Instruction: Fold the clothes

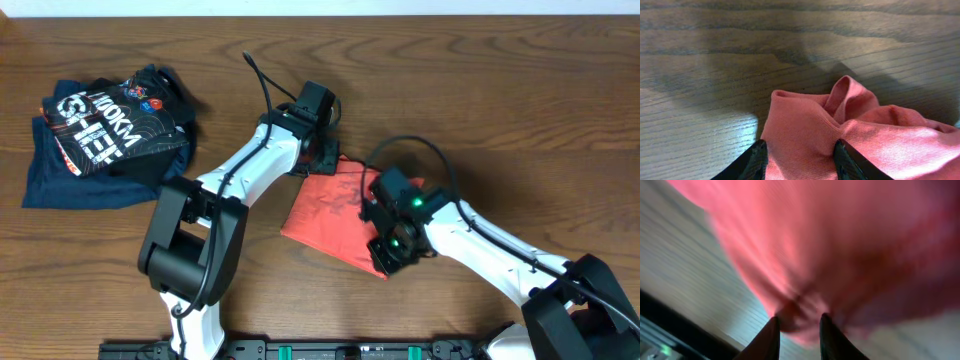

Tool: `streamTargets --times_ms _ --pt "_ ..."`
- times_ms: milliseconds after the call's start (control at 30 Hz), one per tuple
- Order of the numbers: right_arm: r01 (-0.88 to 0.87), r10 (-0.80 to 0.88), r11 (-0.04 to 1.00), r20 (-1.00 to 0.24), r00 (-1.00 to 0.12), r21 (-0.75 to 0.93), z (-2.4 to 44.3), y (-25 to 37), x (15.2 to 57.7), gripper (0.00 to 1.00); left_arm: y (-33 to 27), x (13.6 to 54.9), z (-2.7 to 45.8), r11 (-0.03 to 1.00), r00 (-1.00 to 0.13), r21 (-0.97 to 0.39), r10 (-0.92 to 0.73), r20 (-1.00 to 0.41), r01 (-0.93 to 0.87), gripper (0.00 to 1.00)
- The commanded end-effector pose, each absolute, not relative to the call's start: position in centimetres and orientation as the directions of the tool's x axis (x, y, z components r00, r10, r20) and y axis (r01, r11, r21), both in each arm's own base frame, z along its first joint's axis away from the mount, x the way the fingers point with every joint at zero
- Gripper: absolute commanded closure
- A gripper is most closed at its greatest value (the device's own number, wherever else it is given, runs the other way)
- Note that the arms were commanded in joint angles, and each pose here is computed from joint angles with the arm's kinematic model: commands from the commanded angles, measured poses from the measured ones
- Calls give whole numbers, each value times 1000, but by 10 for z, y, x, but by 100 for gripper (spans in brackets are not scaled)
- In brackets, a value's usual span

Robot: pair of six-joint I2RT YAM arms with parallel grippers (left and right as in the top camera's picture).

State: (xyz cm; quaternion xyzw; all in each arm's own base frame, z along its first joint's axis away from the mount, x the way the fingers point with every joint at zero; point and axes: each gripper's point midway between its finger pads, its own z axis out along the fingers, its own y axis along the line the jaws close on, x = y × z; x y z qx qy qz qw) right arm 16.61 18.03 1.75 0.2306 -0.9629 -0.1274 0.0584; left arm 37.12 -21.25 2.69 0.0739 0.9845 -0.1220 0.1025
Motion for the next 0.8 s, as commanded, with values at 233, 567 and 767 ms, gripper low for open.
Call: streamTargets --times_ms 233,567,767 --pt "-341 -349 928 22 -937 152 8 166 185 69 -193 349 -8 979 -987 -147 131 -89 143 55" --pt "-165 -165 984 -18 -986 65 6 149 204 64 -149 293 -9 999 -989 51 -1 147 6 55" --pt "45 42 998 -93 -995 -32 6 117 229 62 -150 246 3 999 -937 35 -47 347 -37 55"
